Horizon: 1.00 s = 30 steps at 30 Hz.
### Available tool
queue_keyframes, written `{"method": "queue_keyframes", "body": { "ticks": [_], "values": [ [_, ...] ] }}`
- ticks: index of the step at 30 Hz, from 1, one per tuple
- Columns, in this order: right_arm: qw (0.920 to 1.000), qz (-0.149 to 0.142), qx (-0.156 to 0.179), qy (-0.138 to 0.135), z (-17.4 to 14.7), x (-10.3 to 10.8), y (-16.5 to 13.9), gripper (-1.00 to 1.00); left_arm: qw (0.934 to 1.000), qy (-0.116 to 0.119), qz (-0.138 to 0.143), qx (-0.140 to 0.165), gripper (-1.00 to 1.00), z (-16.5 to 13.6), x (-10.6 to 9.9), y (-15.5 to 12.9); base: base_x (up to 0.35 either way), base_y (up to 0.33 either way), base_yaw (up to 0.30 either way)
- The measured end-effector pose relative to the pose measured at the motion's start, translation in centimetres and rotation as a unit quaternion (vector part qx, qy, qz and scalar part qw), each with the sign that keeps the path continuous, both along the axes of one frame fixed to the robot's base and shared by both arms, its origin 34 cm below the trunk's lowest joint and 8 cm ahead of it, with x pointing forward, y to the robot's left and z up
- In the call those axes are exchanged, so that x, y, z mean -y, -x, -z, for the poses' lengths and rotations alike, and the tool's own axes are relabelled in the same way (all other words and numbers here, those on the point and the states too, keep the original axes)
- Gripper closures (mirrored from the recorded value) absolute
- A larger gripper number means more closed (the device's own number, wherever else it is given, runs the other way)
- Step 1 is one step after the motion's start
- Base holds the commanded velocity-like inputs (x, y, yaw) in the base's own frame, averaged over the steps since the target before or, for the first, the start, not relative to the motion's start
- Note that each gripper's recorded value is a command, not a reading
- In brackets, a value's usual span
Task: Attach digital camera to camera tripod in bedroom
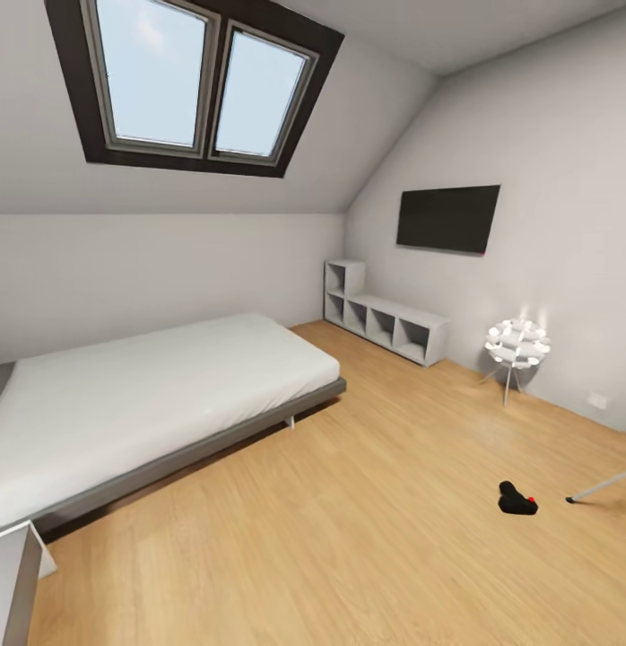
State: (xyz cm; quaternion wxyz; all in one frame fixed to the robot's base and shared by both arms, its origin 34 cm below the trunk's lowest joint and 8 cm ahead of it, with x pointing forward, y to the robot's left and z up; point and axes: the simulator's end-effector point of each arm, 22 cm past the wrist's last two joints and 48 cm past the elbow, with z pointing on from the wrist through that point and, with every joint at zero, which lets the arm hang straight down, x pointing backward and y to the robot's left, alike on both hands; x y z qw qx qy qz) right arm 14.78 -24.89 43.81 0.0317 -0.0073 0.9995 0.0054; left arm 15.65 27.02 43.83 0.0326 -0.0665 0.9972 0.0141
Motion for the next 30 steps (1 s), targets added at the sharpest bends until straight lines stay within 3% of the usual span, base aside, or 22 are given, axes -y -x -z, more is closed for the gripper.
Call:
{"method": "queue_keyframes", "body": {
  "ticks": [30],
  "values": [
    [1.0000, 0.002, 0.002, 0.006, -0.01, 0.20, -0.10, -1.00, 1.0000, 0.000, 0.000, 0.000, -1.00, 0.00, 0.00, -0.01, 0.000, 0.000, -0.288]
  ]
}}
